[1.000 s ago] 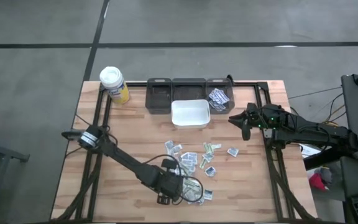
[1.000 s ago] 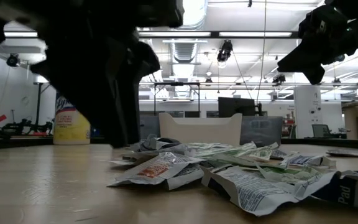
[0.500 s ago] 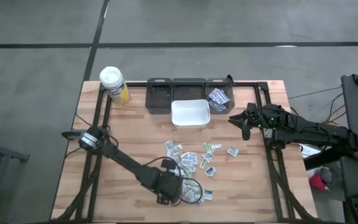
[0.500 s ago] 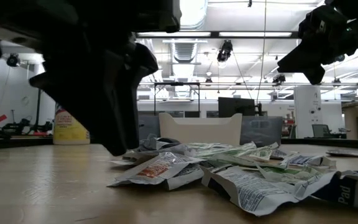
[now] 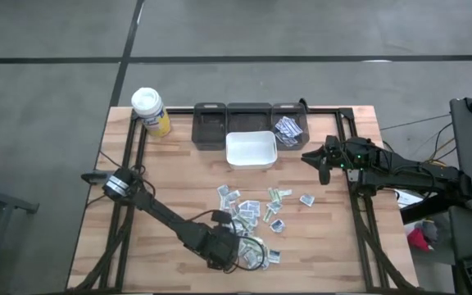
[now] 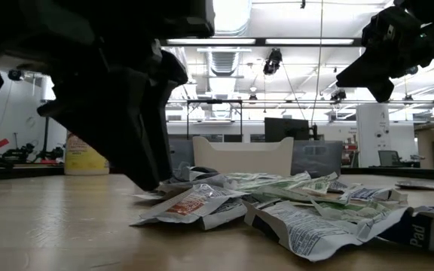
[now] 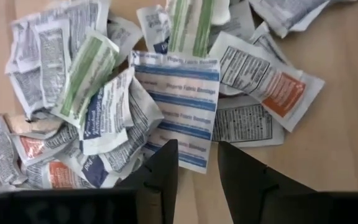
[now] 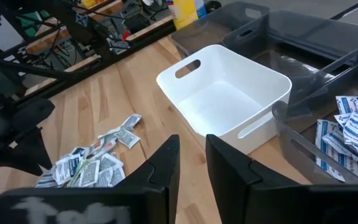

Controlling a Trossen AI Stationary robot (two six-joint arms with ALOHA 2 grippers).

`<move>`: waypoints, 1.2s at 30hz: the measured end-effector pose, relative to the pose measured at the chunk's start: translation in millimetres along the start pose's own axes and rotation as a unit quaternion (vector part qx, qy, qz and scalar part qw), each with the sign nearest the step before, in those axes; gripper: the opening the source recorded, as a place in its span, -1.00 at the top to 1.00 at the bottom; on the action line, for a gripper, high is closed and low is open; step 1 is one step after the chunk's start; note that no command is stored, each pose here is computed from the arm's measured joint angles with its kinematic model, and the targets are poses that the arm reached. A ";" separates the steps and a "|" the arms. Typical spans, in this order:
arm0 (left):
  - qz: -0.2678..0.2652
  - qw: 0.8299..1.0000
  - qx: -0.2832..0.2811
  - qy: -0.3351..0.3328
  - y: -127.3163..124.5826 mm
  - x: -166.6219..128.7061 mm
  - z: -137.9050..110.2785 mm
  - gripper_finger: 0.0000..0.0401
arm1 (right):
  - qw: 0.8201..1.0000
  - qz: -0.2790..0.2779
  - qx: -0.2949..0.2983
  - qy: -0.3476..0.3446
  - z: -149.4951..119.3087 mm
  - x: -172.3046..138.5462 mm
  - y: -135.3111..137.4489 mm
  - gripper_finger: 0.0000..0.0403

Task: Pick & Place First Aid Supplies
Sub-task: Put the blue bandage pack into the right black bin

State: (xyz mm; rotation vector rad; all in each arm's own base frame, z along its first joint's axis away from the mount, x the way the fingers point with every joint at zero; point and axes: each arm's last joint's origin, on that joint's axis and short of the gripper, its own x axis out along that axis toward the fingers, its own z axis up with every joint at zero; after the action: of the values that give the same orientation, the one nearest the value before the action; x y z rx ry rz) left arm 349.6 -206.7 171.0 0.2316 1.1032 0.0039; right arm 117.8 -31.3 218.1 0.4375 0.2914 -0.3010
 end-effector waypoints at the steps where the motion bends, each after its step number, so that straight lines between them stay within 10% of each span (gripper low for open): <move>1: 0.000 1.000 0.000 0.000 -0.2 0.4 -0.4 0.44 | 1.000 0.000 0.000 0.000 0.0 0.0 0.0 0.62; 36: 0.058 0.998 -0.017 -0.017 -7.7 13.4 -3.2 0.51 | 1.000 0.002 0.000 -0.006 1.3 -0.1 0.5 0.59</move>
State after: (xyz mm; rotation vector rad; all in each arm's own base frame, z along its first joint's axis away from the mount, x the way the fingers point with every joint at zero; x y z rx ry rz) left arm 352.0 -212.0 156.3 0.2645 1.0533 0.1223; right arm 118.2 -31.4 219.4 0.4353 0.2779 -0.2993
